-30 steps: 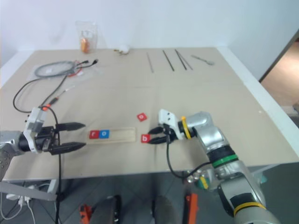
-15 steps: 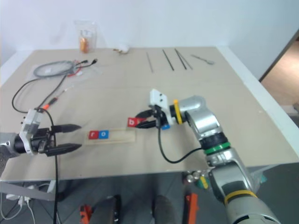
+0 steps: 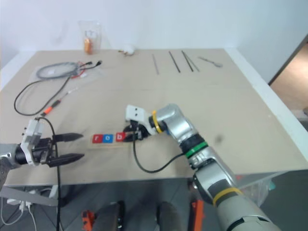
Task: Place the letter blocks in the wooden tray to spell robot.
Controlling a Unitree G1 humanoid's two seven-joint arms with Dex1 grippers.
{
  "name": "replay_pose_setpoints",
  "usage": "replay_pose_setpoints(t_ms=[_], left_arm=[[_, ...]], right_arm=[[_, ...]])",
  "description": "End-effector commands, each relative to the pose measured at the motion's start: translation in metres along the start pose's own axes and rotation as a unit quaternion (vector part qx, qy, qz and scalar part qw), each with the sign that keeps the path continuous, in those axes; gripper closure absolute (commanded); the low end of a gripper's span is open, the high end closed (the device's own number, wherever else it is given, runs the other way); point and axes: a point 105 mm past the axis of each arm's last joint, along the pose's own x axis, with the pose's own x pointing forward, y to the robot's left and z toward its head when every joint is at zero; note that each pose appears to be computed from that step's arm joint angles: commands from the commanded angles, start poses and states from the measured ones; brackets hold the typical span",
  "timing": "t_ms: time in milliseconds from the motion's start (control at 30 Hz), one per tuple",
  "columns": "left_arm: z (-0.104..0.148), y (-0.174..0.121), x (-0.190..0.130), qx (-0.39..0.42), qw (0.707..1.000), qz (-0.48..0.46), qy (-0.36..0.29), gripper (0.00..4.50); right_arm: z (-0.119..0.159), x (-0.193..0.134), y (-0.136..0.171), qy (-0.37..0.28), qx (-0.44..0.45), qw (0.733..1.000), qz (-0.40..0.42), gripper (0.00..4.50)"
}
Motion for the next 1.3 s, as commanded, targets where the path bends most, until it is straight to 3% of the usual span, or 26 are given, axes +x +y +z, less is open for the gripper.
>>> replay_pose_setpoints(t_ms=[33, 1000, 1033, 1133, 1200, 1233, 1300], left_arm=[[0.008, -0.001, -0.002, 0.024, 1.0, 0.005, -0.006, 0.0], [0.004, -0.008, 0.007, 0.022, 1.0, -0.011, -0.004, 0.0], [0.004, -0.008, 0.007, 0.022, 1.0, -0.011, -0.004, 0.0], [0.004, -0.007, 0.007, 0.022, 1.0, -0.011, -0.004, 0.0], [0.004, -0.006, 0.008, 0.021, 1.0, -0.011, -0.004, 0.0], [0.004, -0.006, 0.008, 0.021, 1.0, -0.011, -0.004, 0.0], [0.004, -0.006, 0.008, 0.02, 1.0, -0.011, -0.004, 0.0]], right_arm=[[0.012, 0.001, -0.005, 0.006, -0.027, 1.0, -0.005, 3.28], [0.018, 0.012, -0.015, 0.013, -0.019, 1.0, -0.004, 3.28], [0.019, 0.012, -0.017, 0.011, -0.017, 1.0, -0.006, 2.26], [0.022, 0.011, -0.018, 0.005, -0.017, 1.0, -0.006, 1.36], [0.022, 0.01, -0.02, 0.003, -0.017, 1.0, -0.006, 0.44], [0.022, 0.009, -0.022, 0.004, -0.015, 1.0, -0.011, 0.08], [0.022, 0.005, -0.025, 0.001, -0.01, 1.0, -0.016, 0.01]])
